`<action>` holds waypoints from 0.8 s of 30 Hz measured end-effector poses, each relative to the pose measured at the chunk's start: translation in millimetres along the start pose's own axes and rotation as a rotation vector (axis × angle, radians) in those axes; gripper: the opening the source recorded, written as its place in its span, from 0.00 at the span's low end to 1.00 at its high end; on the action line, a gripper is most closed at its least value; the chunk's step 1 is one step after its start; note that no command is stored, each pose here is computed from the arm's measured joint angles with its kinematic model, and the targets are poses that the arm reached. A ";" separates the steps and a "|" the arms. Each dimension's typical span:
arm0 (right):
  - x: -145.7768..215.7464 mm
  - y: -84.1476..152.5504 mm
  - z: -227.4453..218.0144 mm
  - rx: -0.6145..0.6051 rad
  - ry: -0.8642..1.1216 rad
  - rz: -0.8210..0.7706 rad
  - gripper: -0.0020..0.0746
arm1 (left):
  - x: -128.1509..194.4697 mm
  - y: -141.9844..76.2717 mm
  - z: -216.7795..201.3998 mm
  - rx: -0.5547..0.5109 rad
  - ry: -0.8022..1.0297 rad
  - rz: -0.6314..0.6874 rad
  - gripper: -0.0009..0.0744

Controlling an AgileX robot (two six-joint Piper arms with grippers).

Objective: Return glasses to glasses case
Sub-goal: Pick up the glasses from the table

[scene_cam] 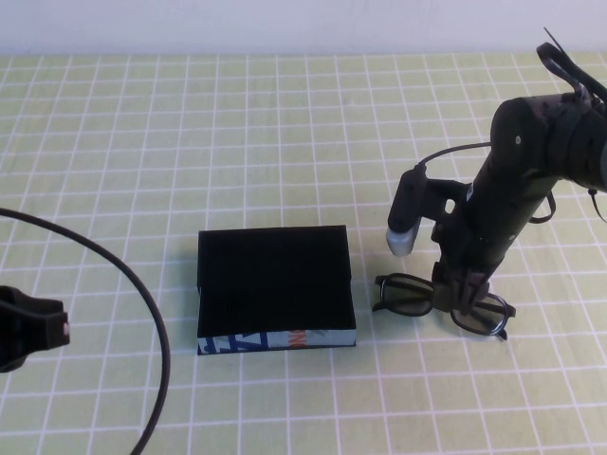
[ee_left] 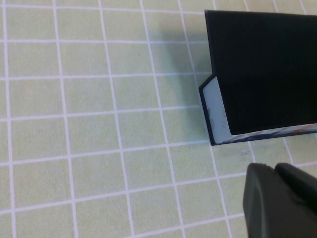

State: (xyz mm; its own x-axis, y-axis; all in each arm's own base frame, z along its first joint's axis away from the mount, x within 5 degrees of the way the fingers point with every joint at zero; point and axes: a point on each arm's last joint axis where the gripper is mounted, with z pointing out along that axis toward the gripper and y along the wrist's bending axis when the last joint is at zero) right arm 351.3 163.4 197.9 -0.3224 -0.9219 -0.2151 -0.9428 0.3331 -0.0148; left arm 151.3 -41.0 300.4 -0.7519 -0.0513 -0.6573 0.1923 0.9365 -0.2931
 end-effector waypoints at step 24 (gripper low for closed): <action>-0.6 -2.5 0.7 0.026 -0.005 -0.034 0.49 | 3.6 -7.8 1.2 0.035 0.030 0.097 0.01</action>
State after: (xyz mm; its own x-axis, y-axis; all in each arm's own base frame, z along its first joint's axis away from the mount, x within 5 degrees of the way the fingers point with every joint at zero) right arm 353.9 163.2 197.4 -0.2901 -0.9316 -0.2191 -0.9505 0.3071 -0.0472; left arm 147.8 -48.9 299.4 -0.7471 0.0502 -0.6628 0.2869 0.9238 -0.2534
